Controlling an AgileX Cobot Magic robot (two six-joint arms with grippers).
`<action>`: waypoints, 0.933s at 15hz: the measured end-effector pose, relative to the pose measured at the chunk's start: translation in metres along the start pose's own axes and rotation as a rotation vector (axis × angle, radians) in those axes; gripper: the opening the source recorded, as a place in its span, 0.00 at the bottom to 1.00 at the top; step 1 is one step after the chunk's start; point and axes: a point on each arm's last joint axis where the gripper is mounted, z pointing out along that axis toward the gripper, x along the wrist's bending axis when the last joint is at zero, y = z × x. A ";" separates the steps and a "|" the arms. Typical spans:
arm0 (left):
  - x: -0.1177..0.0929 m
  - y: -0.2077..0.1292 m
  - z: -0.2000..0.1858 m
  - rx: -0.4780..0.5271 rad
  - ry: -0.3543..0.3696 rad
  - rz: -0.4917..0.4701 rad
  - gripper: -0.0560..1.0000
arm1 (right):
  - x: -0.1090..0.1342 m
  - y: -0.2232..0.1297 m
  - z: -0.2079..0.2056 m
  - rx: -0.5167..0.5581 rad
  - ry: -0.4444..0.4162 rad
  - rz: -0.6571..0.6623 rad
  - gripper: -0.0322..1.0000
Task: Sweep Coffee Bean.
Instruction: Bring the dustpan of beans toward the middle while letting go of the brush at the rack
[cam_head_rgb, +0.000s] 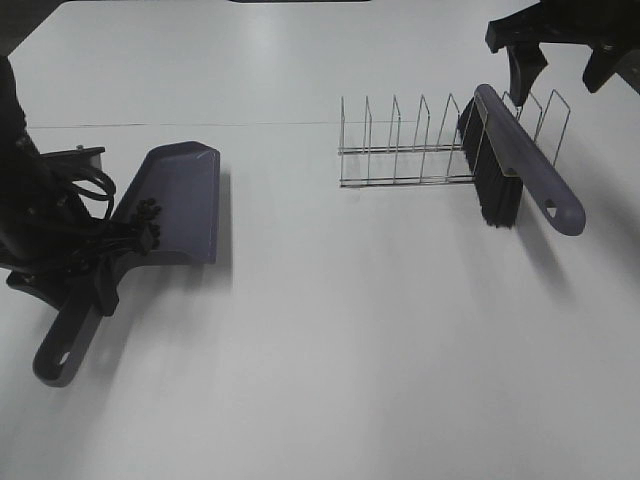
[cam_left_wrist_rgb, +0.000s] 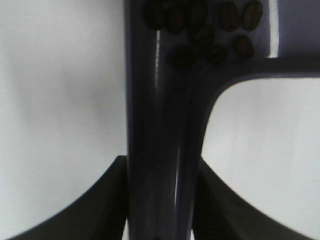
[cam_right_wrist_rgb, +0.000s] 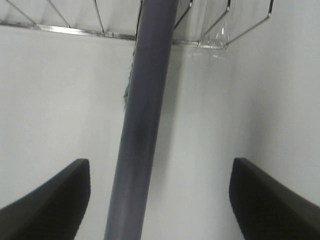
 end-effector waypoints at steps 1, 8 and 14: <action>-0.001 0.005 0.002 -0.002 -0.002 -0.001 0.36 | -0.001 -0.014 -0.006 0.018 0.000 -0.002 0.69; -0.002 0.031 0.035 0.042 0.010 0.020 0.36 | -0.004 -0.101 -0.035 -0.029 0.020 -0.006 0.69; -0.001 0.038 0.047 0.016 0.012 0.036 0.36 | -0.006 -0.153 -0.048 -0.035 0.026 -0.004 0.69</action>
